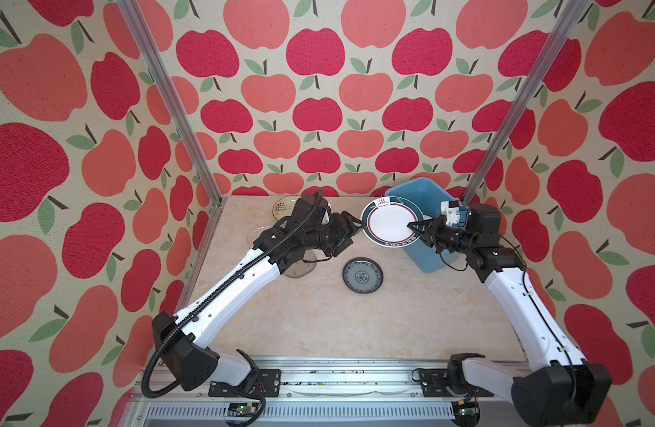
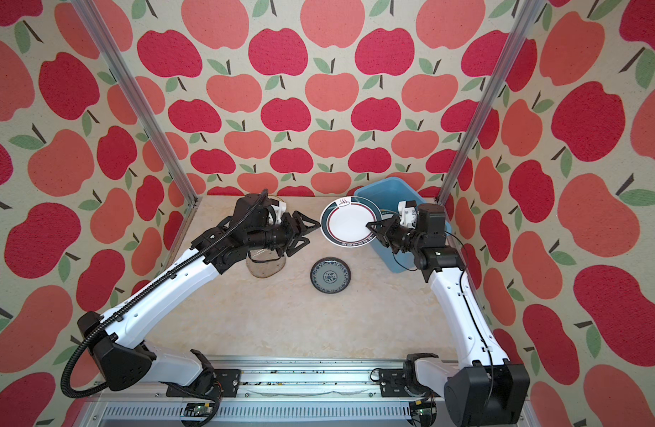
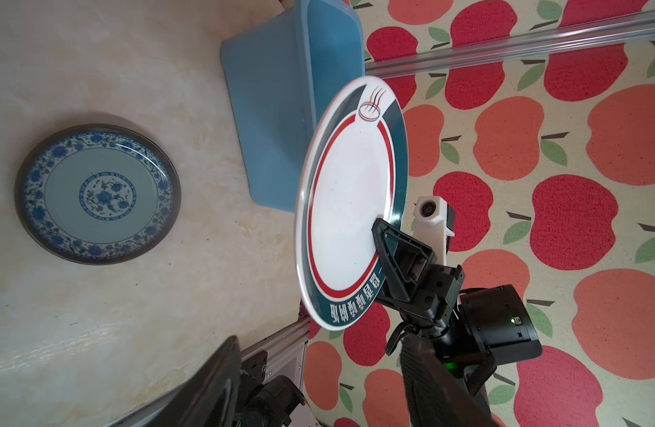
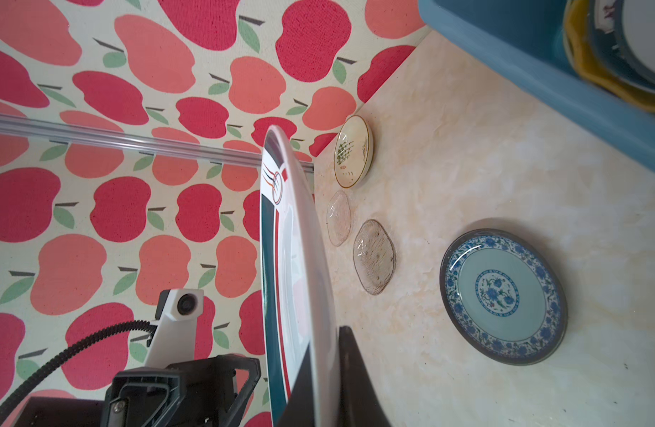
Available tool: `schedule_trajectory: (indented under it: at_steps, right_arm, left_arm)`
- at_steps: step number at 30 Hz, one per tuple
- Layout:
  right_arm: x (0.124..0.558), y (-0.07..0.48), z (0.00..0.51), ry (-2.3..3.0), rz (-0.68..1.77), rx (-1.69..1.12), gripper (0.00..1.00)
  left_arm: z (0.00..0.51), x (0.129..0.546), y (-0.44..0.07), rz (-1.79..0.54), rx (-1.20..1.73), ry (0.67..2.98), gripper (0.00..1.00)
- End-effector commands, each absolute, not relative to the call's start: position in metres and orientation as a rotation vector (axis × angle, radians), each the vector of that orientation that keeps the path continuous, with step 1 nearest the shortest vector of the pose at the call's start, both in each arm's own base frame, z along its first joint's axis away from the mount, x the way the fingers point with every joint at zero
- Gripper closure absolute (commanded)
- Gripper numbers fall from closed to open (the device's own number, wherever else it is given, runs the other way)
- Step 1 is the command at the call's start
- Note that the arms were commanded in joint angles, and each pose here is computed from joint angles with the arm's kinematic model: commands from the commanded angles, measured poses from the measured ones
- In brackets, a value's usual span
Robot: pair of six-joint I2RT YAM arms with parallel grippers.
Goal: Place the plates into the plastic bin on the countertop
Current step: 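Grip the plate with the right gripper while the left gripper releases it, then lower the red-and-green rimmed plate into the bin with the right gripper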
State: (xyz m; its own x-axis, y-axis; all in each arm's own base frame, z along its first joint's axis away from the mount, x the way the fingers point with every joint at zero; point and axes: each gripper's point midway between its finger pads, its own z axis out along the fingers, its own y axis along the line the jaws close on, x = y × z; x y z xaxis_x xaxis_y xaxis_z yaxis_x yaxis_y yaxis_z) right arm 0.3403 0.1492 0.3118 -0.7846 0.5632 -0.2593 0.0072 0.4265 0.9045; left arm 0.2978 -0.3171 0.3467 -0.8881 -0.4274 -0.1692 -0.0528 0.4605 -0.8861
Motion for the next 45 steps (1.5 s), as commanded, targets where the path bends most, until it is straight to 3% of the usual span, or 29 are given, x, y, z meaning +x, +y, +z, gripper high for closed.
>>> schedule_trajectory:
  at_steps: [1,9,17,30,45]
  right_arm:
    - [0.365,0.123,0.332,2.041,1.318,0.597,1.0]
    - [0.419,0.059,0.277,1.966,1.136,1.034,1.0]
    - [0.456,0.025,0.254,1.873,1.033,1.224,1.0]
    - [0.435,-0.014,0.223,1.996,0.618,1.422,1.0]
    - [0.443,-0.012,0.189,2.099,0.464,1.441,1.0]
  left_arm:
    - [0.363,0.309,-0.305,-1.338,-0.332,2.273,0.25]
    - [0.348,0.326,-0.303,-1.224,-0.201,2.318,0.22]
    - [0.328,0.334,-0.319,-1.196,-0.096,2.407,0.22]
    - [0.309,0.335,-0.317,-1.173,-0.153,2.463,0.22]
    - [0.303,0.333,-0.297,-1.155,-0.194,2.466,0.22]
